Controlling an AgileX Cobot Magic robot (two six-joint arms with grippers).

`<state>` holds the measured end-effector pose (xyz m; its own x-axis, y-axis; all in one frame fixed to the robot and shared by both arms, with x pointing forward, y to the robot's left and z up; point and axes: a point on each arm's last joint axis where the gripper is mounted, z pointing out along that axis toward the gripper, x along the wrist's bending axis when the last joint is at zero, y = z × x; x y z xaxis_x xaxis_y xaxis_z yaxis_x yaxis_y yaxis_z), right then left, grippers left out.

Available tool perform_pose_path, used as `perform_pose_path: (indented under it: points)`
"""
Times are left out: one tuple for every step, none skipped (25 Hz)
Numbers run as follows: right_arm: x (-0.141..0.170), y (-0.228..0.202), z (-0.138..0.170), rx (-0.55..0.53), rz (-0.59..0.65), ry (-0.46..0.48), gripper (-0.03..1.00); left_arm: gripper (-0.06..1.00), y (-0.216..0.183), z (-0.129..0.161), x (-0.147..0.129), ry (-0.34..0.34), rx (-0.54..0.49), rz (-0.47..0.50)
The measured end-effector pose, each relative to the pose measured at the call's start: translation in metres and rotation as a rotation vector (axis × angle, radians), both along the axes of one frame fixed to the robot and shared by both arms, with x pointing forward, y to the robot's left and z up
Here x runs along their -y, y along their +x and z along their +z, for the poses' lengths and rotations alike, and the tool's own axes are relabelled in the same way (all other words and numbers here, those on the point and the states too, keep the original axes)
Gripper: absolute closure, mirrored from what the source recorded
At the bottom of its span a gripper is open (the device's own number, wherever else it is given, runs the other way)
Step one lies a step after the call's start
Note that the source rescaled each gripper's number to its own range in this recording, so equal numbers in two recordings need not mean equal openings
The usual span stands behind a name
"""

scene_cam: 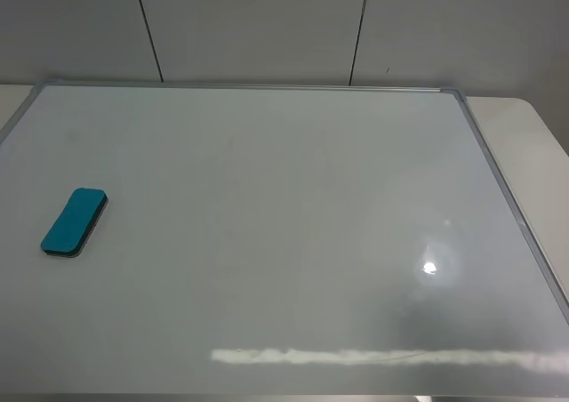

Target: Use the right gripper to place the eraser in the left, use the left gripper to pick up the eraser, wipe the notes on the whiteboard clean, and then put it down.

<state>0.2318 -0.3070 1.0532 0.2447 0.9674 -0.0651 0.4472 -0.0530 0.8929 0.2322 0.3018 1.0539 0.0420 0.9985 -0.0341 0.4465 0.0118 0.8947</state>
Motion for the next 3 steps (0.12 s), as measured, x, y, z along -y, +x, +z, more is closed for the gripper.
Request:
perform_pose_path:
  points:
    - [0.0,0.0,0.0,0.0,0.0,0.0,-0.03,0.06,0.0,0.0,0.0,0.0,0.0,0.0]
    - [0.0,0.0,0.0,0.0,0.0,0.0,-0.03,0.06,0.0,0.0,0.0,0.0,0.0,0.0]
    - [0.0,0.0,0.0,0.0,0.0,0.0,-0.03,0.06,0.0,0.0,0.0,0.0,0.0,0.0]
